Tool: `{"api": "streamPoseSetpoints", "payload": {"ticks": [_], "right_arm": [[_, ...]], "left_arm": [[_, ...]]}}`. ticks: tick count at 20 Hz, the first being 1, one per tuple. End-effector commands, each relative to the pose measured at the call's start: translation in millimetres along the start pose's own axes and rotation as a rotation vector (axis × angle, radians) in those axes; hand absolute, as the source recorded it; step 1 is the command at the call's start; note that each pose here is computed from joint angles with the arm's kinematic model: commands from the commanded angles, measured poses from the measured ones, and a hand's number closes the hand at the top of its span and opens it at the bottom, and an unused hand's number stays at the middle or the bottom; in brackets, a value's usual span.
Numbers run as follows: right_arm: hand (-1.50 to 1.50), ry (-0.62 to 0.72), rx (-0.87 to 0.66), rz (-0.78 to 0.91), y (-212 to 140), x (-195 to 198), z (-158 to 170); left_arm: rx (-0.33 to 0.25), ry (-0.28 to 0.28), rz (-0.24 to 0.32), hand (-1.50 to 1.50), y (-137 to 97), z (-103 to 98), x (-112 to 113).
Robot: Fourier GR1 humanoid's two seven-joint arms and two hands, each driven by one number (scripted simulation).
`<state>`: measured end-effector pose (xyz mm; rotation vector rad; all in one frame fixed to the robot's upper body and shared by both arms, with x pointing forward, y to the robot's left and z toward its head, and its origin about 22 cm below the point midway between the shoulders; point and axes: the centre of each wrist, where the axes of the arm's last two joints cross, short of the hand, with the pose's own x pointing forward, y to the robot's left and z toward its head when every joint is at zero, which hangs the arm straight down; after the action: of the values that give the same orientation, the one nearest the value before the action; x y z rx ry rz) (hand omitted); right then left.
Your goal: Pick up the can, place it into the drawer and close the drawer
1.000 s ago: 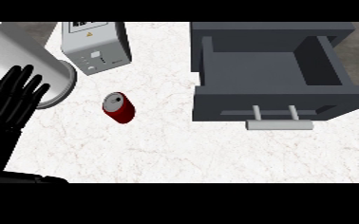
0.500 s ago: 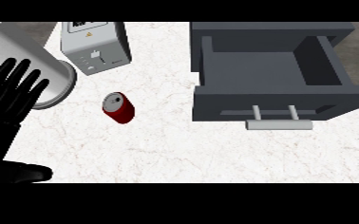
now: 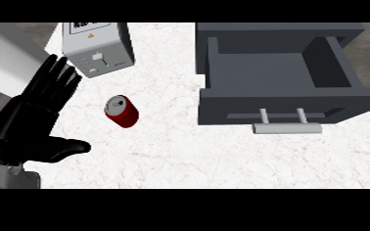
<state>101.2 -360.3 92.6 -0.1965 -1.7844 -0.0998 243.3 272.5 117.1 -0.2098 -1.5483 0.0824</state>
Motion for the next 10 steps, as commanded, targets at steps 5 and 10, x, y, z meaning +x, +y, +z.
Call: {"api": "streamPoseSetpoints", "payload": {"ticks": [5,10], "right_arm": [[-1.50,0.003,-0.003,0.001,-10,11,10],[-1.50,0.000,0.003,0.006,-21,-8,-2]], "left_arm": [[0.021,0.031,-0.009,-1.50,4,-32,-21],[0.029,0.052,-0.032,-1.50,2,-39,-47]]}}
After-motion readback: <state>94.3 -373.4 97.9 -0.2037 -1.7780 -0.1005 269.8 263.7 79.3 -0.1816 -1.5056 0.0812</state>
